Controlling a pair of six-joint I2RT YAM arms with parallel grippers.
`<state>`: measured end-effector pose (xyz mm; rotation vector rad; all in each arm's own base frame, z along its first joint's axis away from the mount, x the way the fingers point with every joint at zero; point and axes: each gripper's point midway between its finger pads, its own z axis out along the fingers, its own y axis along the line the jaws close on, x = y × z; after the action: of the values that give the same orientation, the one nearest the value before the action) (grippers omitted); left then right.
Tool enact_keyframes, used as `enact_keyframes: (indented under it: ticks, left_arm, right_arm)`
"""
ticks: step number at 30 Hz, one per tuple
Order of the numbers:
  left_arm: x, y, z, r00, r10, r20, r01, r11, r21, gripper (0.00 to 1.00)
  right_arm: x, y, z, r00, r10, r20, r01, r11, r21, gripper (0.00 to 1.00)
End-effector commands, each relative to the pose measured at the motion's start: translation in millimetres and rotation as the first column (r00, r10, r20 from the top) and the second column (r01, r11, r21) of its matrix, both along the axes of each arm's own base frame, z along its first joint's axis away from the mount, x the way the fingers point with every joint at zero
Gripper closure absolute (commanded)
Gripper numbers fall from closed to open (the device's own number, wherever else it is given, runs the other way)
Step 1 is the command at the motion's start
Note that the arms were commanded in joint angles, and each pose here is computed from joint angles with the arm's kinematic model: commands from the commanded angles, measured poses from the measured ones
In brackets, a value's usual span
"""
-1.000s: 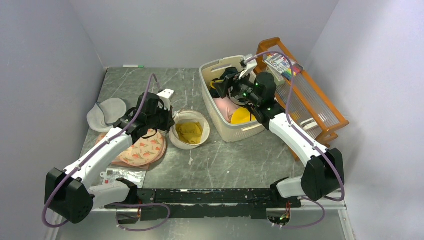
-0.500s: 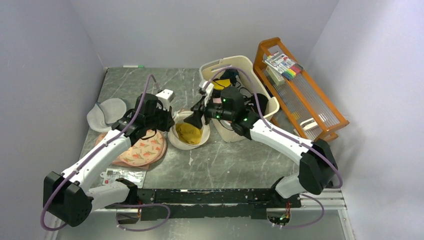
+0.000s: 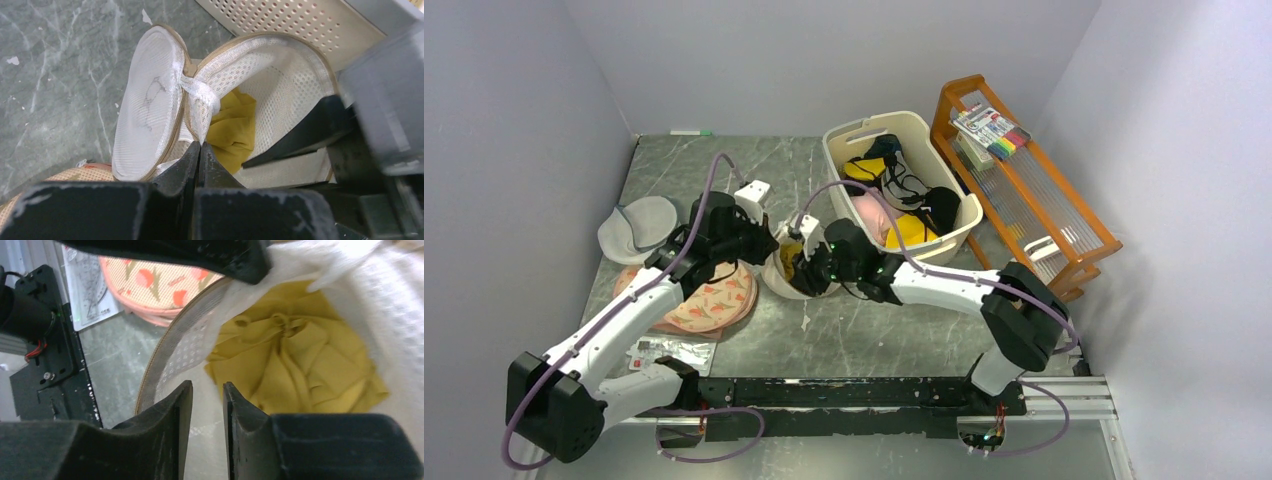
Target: Unzip the laundry bag and remove the bra
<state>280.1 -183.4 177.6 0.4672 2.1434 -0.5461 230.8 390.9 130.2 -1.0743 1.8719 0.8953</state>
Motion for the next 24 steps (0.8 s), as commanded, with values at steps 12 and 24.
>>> enact_keyframes:
  ticks: [12, 24]
  left_arm:
    - [-12.7, -12.8, 43.6, 0.929, -0.109, 0.353, 0.166, 0.977, -0.137, 0.93]
    - [-13.1, -14.7, 42.6, 0.933, -0.120, 0.338, 0.175, 0.975, -0.137, 0.93]
  right_arm:
    - [-2.1, 15.5, 12.8, 0.989, -0.149, -0.011, 0.148, 0.972, 0.181, 0.67]
    - [28.1, -9.4, -2.1, 0.938, -0.344, 0.051, 0.338, 0.936, 0.094, 0.62]
